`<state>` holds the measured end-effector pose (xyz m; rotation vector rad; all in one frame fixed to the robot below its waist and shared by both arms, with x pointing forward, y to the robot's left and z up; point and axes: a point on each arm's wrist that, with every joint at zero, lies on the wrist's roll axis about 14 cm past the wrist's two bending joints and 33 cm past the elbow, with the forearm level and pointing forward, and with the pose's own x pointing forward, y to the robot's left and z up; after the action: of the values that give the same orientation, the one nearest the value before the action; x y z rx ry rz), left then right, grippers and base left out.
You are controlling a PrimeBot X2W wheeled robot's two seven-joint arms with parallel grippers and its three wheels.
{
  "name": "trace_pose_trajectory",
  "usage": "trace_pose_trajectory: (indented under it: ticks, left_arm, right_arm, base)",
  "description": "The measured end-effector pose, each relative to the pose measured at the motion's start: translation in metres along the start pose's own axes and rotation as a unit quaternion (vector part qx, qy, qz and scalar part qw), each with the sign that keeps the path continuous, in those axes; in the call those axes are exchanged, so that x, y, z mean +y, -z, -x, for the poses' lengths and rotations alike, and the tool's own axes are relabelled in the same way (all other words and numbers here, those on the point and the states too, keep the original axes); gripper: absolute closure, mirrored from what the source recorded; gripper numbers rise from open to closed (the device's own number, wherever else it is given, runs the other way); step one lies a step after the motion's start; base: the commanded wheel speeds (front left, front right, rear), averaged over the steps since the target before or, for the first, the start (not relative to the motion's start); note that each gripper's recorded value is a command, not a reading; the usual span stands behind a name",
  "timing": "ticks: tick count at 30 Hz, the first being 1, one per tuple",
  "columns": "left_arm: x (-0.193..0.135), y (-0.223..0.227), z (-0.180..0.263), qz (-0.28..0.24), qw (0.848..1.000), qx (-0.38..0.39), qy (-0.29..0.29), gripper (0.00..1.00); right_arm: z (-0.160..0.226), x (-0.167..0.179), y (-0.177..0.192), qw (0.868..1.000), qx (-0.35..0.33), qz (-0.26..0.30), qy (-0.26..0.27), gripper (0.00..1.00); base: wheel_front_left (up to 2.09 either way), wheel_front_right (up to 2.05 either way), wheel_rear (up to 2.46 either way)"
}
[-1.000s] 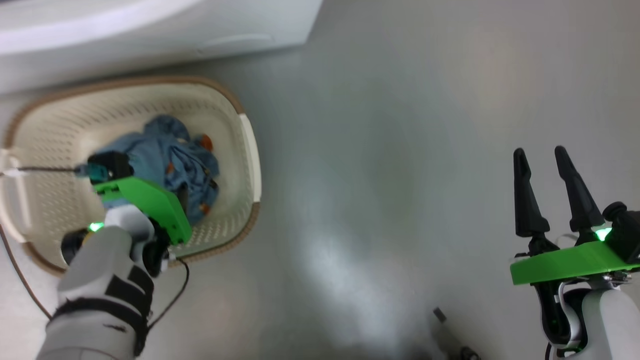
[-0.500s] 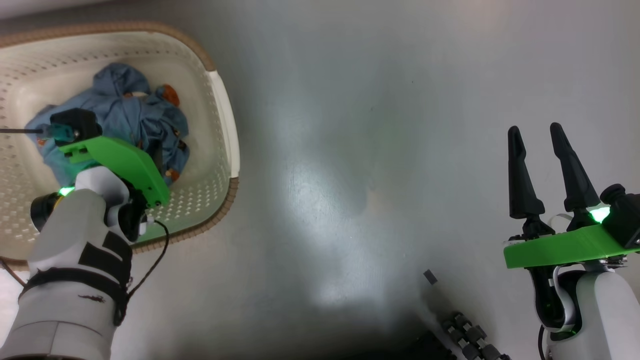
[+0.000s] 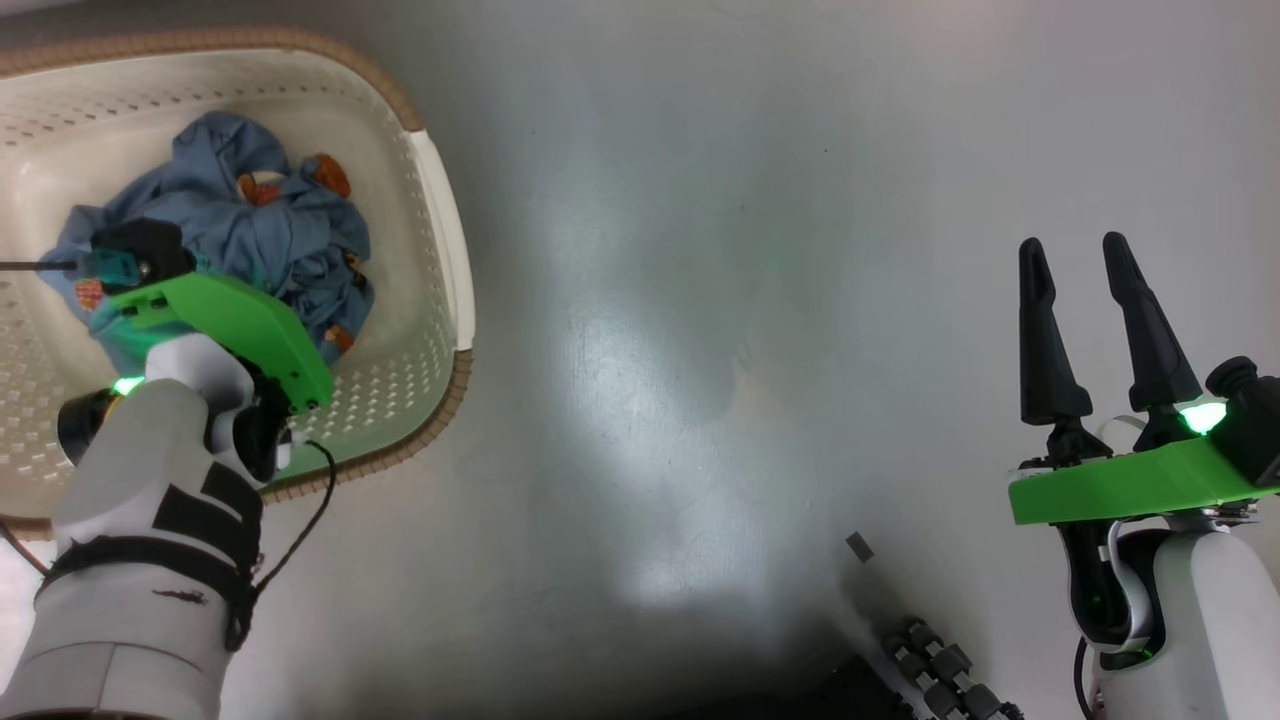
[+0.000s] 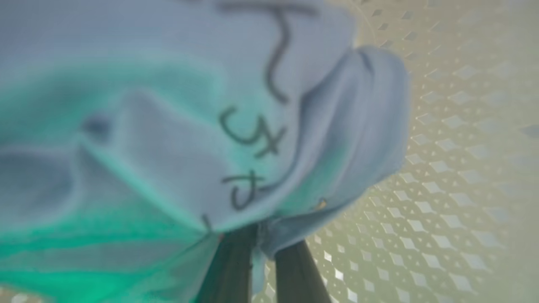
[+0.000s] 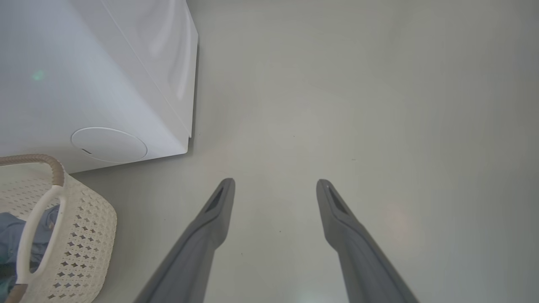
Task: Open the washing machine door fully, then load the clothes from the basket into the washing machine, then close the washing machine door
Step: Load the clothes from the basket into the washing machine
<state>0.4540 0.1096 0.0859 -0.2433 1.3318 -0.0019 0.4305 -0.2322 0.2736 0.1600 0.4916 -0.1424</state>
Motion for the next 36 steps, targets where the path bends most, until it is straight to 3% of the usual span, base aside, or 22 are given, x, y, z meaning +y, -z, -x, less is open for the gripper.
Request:
trace_pose_trajectory:
  ticks: [17,32,36]
  left_arm:
    - [-0.012,-0.047,0.039,0.003,0.991,-0.131,0.038,1.0]
    - [-0.01,-0.067,0.122,0.002,0.963,-0.265,0.049,1.0]
    - [-0.014,-0.076,0.157,-0.002,0.948,-0.314,0.058,1.0]
  right_arm:
    - [-0.004,0.013,-0.025,0.999,-0.035,-0.004,-0.017,0.0]
    - [0.029,0.022,-0.066,0.997,-0.074,0.005,-0.029,0.0]
    - [0.045,0.023,-0.08,0.996,-0.088,0.005,-0.031,0.0]
  base:
    - [0.0,0.0,0.0]
    - [0.0,0.0,0.0]
    - [0.0,0.0,0.0]
